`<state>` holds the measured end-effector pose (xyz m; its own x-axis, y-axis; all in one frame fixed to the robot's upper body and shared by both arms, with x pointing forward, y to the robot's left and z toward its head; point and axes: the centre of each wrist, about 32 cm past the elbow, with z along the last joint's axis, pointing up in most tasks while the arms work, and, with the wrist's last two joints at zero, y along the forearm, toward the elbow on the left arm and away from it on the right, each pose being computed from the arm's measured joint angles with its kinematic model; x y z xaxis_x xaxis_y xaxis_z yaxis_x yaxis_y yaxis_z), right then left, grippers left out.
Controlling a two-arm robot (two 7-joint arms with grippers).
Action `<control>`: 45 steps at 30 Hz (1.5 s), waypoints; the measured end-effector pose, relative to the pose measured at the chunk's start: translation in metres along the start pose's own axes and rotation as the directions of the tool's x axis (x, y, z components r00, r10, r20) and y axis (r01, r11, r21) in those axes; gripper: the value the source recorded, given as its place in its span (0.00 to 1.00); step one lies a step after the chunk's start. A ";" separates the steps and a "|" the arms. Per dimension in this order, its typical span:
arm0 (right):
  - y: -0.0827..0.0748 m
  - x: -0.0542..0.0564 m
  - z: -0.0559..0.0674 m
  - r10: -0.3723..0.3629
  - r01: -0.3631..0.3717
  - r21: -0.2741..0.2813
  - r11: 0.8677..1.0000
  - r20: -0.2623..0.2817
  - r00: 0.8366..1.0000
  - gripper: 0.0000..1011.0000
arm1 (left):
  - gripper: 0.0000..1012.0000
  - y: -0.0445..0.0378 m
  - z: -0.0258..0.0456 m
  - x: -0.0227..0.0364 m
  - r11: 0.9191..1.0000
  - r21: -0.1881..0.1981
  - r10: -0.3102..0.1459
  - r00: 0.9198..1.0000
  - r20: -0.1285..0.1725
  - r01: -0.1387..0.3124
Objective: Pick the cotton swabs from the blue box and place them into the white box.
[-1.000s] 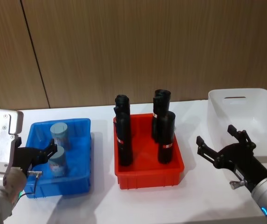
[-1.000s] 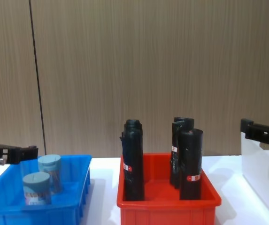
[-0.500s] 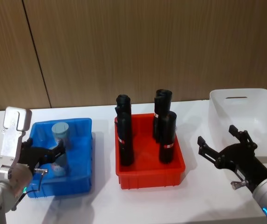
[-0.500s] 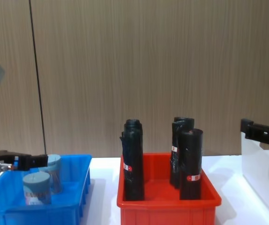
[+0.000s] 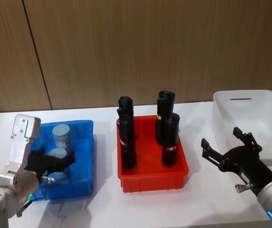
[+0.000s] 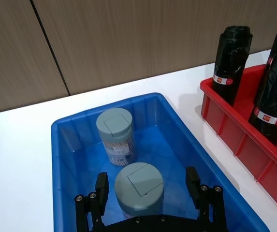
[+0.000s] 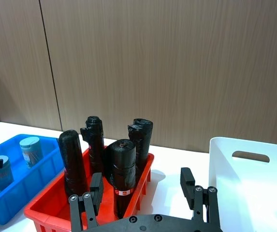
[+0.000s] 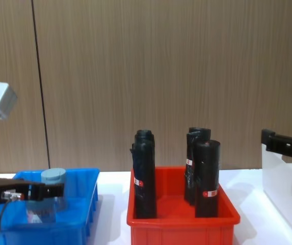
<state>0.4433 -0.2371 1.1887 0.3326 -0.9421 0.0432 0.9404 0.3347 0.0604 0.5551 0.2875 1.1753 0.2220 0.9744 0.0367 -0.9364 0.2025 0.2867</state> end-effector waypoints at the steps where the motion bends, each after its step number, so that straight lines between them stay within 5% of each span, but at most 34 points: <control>1: 0.000 0.000 0.000 0.000 0.000 0.000 1.000 0.000 1.000 0.99 | 0.99 -0.0005 -0.0011 0.0003 1.000 0.003 -0.002 1.000 0.000 0.002; 18: 0.000 0.000 0.000 0.000 0.000 0.000 1.000 0.000 1.000 0.99 | 0.99 -0.0037 -0.0120 0.0019 0.999 0.038 0.001 1.000 0.017 -0.001; 45: 0.000 0.000 0.000 0.000 0.000 0.000 1.000 0.000 1.000 0.99 | 0.99 -0.0202 -0.0141 0.0064 0.999 0.040 0.001 0.999 0.035 -0.003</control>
<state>0.4433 -0.2371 1.1887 0.3326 -0.9421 0.0433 0.9404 0.3348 0.0604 0.5716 0.2911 1.1562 0.2301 0.9706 0.0707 -0.9255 0.1958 0.3243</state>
